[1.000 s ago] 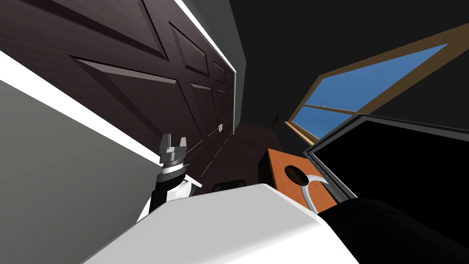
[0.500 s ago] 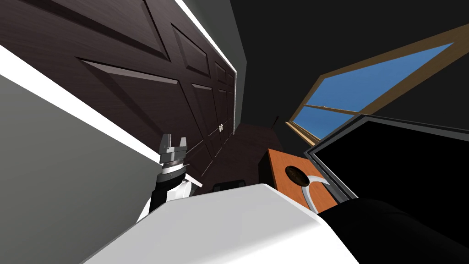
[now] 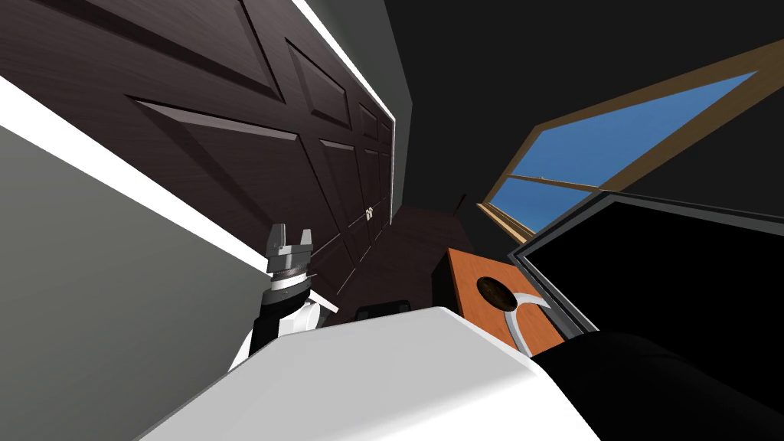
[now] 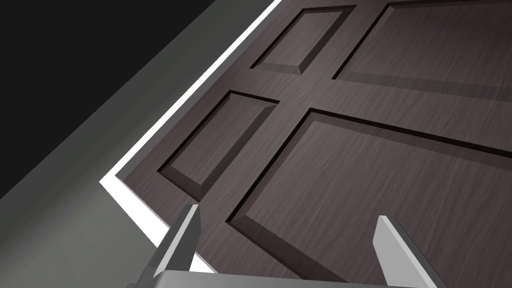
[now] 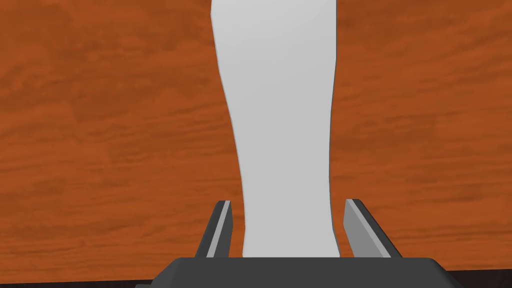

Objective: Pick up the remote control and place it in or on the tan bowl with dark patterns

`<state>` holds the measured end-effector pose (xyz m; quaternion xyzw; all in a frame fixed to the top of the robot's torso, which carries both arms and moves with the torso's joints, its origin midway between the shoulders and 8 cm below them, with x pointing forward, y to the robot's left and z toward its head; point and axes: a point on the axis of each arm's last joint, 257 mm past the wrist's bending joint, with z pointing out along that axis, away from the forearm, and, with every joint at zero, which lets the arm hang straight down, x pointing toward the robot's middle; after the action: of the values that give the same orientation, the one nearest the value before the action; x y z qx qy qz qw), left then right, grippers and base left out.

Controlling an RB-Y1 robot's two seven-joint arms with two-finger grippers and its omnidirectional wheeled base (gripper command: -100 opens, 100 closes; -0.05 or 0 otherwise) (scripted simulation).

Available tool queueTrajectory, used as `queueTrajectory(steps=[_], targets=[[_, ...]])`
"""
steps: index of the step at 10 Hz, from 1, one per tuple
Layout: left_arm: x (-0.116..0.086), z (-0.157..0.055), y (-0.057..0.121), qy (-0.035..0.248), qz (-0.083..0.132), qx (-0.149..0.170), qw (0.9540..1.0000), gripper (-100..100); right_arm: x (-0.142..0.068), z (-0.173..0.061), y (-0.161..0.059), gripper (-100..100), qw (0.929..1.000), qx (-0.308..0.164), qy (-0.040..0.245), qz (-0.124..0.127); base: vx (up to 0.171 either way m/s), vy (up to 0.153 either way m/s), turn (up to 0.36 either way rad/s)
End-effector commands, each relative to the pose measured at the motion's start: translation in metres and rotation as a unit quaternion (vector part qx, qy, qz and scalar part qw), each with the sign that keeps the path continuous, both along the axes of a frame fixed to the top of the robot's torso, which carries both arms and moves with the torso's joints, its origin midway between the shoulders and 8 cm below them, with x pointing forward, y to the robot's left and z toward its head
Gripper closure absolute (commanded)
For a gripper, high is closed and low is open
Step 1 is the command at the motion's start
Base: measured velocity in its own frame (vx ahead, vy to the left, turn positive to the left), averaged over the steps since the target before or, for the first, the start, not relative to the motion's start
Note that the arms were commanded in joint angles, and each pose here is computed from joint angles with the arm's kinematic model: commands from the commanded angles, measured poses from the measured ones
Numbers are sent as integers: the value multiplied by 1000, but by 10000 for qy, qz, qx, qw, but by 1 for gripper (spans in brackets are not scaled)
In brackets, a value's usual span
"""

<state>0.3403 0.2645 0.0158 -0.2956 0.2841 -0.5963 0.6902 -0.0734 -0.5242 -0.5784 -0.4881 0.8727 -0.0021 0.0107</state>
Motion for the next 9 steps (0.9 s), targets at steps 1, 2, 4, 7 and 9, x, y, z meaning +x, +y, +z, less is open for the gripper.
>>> queueTrajectory(steps=[1,2,4,7,9], targets=[[0,0,0,0,0,0,10000,0,3,10,-11,100,10000,6,13,30,5,-10,-17],[0,0,0,0,0,0,10000,0,4,12,-13,100,10000,8,16,42,5,-5,-18],[0,0,0,0,0,0,10000,0,5,14,-14,100,10000,8,18,66,1,-1,-10],[0,0,0,0,0,0,10000,0,0,29,-46,100,9996,-241,101,103,-13,15,-13],[0,0,0,0,0,0,10000,0,-3,39,-64,100,9991,-389,145,126,-20,15,-8]])
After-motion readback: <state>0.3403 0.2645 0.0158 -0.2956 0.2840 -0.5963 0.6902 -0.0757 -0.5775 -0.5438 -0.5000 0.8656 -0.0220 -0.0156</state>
